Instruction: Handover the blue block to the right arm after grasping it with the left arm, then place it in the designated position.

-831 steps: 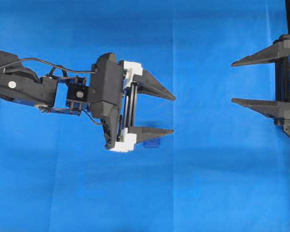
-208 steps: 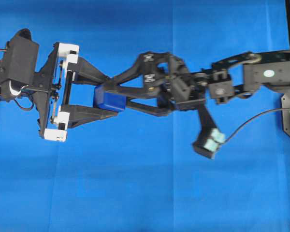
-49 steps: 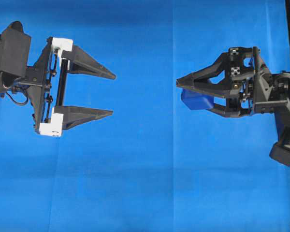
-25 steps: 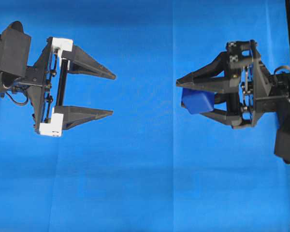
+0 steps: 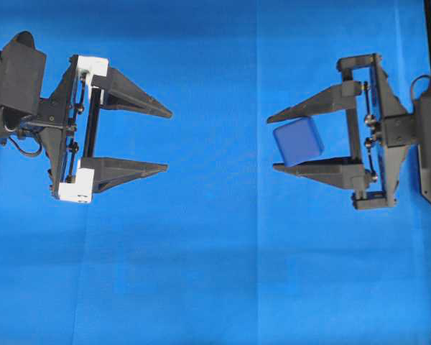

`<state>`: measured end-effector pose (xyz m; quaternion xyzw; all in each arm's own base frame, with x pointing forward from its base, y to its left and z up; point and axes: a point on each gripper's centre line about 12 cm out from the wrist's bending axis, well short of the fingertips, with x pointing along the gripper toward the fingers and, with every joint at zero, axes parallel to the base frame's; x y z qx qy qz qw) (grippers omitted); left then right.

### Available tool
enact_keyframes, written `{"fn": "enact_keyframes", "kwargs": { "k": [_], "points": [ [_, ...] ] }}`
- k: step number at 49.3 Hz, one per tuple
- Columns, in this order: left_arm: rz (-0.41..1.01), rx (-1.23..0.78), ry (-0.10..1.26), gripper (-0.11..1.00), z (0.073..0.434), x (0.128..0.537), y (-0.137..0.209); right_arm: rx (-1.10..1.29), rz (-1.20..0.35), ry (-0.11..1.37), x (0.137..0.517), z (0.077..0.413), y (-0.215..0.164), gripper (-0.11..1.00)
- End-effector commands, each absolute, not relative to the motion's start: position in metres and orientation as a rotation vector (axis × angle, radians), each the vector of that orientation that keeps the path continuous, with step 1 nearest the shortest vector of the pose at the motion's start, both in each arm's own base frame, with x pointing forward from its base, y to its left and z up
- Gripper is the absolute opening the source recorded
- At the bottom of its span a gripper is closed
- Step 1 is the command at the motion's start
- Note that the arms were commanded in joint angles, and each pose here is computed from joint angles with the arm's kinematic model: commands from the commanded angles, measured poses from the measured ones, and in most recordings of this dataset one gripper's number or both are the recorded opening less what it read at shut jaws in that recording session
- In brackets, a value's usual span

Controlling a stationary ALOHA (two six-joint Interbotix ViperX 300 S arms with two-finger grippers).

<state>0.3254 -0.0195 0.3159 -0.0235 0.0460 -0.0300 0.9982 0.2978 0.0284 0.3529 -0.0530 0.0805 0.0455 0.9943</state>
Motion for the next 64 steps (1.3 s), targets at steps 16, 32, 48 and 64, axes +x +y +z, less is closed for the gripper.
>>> {"fn": "enact_keyframes", "kwargs": {
  "k": [16, 32, 48, 64],
  "points": [
    [-0.062, -0.046, 0.057, 0.93, 0.3266, 0.3244, -0.0199, -0.082, 0.092, 0.12, 0.2941, 0.3669, 0.0288, 0.45],
    [-0.062, -0.046, 0.057, 0.93, 0.3266, 0.3244, -0.0199, -0.082, 0.084, 0.137, 0.2944, 0.3652, 0.0278, 0.45],
    [-0.067, -0.046, 0.055, 0.93, 0.3271, 0.324, -0.0213, -0.081, 0.082, 0.139, 0.294, 0.3651, 0.0275, 0.45],
    [-0.067, -0.046, 0.055, 0.93, 0.3271, 0.324, -0.0213, -0.082, 0.077, 0.155, 0.2941, 0.3631, 0.0272, 0.45]
  ]
}}
